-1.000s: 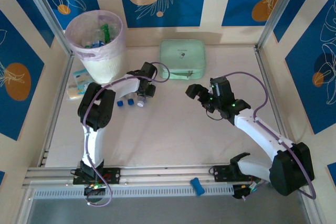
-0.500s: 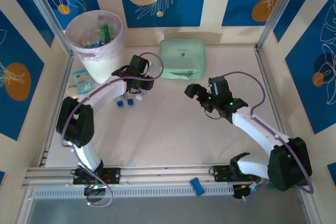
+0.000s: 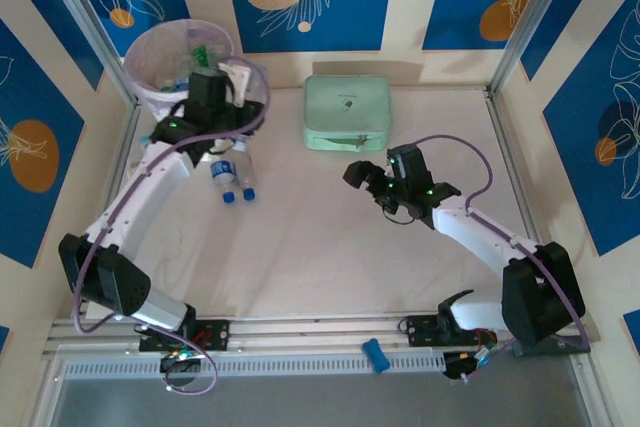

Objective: Put the plastic bottles in the bin

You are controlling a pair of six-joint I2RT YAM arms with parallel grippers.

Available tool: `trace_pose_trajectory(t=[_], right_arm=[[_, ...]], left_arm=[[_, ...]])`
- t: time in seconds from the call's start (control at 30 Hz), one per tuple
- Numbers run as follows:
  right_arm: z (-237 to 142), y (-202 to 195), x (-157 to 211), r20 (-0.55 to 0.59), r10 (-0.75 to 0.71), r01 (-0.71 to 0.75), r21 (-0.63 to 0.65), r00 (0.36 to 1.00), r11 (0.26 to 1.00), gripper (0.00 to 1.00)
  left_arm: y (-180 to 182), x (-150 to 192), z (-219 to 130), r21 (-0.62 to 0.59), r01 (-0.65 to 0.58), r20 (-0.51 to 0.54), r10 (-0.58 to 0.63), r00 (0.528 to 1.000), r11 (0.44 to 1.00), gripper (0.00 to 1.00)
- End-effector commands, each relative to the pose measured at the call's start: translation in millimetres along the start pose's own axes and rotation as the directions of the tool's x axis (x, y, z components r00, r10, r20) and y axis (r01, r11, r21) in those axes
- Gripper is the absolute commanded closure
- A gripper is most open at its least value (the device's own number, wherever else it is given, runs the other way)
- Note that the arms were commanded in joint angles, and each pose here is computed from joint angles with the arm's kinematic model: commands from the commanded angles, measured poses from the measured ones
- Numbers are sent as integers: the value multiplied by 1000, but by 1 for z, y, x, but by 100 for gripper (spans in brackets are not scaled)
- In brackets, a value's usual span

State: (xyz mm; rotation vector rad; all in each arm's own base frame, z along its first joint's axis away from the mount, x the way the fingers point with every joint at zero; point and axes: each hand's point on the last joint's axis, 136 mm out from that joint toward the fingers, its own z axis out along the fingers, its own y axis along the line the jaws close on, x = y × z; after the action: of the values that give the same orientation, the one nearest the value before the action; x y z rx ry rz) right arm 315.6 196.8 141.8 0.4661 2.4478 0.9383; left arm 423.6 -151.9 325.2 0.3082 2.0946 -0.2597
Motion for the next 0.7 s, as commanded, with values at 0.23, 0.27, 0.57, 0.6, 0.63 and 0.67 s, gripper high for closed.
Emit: trace_pose_trajectory(t=[0.23,0.27,0.57,0.6,0.63,0.67], right_arm=[[2,31,0,-22,-65,63,-77,998,995,1],[2,31,0,-23,-65,63,-75,998,995,1],[1,35,0,-25,-69,67,-72,997,995,1],[1,35,0,-26,-71,69,-69,997,995,1],[0,34,0,-24,-73,71,-67,997,995,1],[-1,35,-1,-19,-73,71,-66,997,995,1]], left_arm=[[87,-85,-58,-108,57,210,-34,977,993,72],[95,-92,-60,-115,70,228,-42,973,991,73],[153,-134,-53,-219,122,308,-49,950,968,73],[159,-135,-49,-230,125,306,-50,951,965,73],[165,-136,-44,-240,130,304,-53,951,962,73],[170,-135,-37,-246,134,295,-58,954,960,73]])
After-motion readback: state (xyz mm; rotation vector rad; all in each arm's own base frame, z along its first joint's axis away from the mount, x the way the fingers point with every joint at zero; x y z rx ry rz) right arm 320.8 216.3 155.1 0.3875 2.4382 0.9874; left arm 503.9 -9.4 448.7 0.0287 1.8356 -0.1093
